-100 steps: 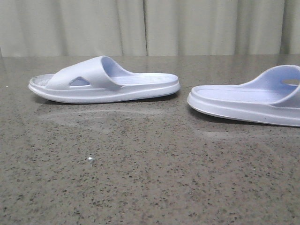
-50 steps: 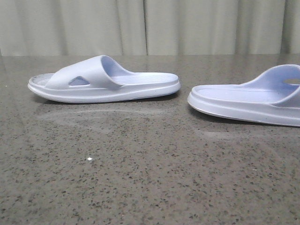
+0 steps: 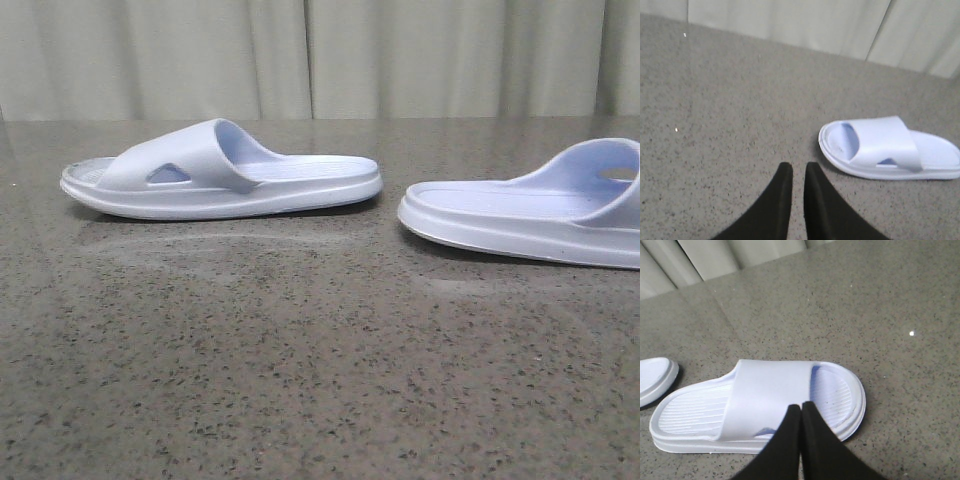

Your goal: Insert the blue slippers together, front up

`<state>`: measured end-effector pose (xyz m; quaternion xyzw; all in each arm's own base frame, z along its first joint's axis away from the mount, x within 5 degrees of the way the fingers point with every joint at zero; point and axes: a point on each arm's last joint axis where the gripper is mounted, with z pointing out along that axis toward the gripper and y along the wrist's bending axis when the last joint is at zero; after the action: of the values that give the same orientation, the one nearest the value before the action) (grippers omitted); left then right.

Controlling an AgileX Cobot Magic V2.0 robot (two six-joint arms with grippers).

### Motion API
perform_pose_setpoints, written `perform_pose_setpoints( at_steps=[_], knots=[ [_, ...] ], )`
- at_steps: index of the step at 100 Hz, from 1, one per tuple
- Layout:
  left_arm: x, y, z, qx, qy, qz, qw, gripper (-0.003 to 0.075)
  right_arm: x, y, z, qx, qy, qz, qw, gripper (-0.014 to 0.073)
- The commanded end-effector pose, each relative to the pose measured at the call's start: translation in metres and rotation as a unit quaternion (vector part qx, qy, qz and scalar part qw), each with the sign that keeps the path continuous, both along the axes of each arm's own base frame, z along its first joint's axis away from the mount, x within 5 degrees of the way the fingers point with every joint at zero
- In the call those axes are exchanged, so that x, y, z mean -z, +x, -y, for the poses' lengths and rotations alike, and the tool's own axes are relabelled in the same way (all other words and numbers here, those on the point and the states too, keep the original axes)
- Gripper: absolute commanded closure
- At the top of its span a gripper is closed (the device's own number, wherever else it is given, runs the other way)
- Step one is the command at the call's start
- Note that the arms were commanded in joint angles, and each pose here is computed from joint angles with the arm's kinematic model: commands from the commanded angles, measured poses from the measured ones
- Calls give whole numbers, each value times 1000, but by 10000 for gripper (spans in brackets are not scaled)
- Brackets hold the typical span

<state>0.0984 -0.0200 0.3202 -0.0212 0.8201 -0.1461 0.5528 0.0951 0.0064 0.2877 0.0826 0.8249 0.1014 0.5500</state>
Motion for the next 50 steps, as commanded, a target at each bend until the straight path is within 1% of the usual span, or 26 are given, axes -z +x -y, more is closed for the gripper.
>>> perform_pose_setpoints(
  at_steps=[1, 8, 12, 29, 34, 43, 50],
  knots=[
    [-11, 12, 1, 4, -2, -9, 1000, 705, -12, 9, 1, 1, -10, 4, 1000, 673],
    [-7, 16, 2, 6, -1, -26, 1000, 705, -10, 9, 0, -5, -10, -16, 1000, 673],
    [-6, 17, 2, 7, 0, -33, 999, 705, -11, 8, 1, -7, -17, -24, 1000, 673],
    [-5, 21, 1, 4, -1, -35, 999, 704, -30, 4, 6, -8, -86, -37, 996, 673],
    [-4, 24, 1, 4, 0, -40, 999, 704, -33, 6, 7, -7, -100, -51, 994, 673],
    [0, 30, 2, 4, -2, -54, 999, 701, -37, 13, 8, -9, -107, -74, 991, 672],
    [3, 35, 2, 6, -4, -63, 998, 680, -39, 20, 8, -13, -105, -95, 990, 657]
  ],
)
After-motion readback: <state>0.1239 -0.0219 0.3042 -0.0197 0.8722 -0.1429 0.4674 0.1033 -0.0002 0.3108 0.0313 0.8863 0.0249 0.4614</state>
